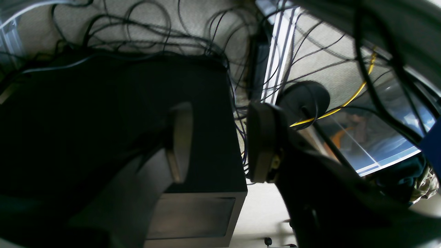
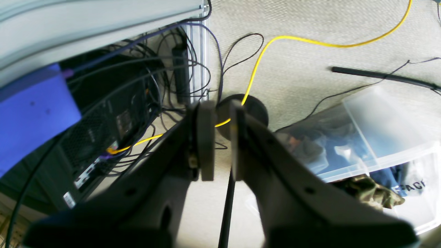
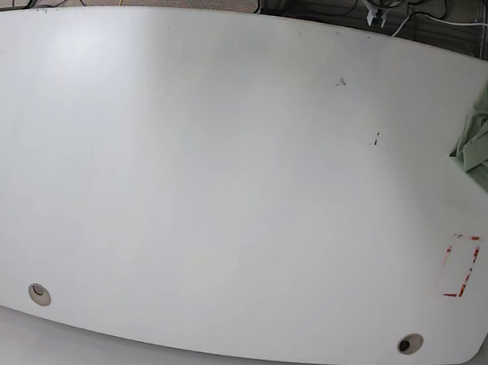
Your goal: Layout the t-shirt on the table in an organized manner, then fold the t-shirt properly
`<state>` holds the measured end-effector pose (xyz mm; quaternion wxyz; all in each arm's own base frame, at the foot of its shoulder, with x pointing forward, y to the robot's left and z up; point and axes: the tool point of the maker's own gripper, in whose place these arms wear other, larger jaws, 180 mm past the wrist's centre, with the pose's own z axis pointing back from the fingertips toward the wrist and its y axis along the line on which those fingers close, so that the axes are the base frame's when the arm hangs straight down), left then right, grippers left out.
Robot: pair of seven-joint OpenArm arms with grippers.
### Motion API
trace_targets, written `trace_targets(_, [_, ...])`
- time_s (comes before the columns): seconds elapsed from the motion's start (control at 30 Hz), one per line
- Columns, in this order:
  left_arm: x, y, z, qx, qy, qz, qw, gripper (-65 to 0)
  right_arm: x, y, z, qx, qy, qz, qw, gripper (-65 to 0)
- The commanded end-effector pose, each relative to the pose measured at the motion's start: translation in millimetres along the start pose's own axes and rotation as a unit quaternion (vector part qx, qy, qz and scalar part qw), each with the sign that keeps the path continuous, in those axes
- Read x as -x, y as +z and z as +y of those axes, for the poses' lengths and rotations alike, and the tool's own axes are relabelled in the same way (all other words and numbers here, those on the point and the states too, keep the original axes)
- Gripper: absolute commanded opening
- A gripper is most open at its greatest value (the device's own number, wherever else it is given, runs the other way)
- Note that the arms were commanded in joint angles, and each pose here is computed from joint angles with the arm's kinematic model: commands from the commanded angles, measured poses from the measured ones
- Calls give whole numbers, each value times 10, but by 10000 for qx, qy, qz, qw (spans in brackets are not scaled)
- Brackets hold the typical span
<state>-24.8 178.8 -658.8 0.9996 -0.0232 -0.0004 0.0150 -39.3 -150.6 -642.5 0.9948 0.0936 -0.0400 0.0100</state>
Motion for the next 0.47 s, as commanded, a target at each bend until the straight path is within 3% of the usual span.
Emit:
trace_targets(0.0, [77,8,36,-26,-15,68,10000,-424,10,12,-24,5,6,-9,10000,-577])
trace_targets(0.43, [68,-1,-33,25,-2,45,10000,-424,11,12,-26,11,3,-17,10000,-577])
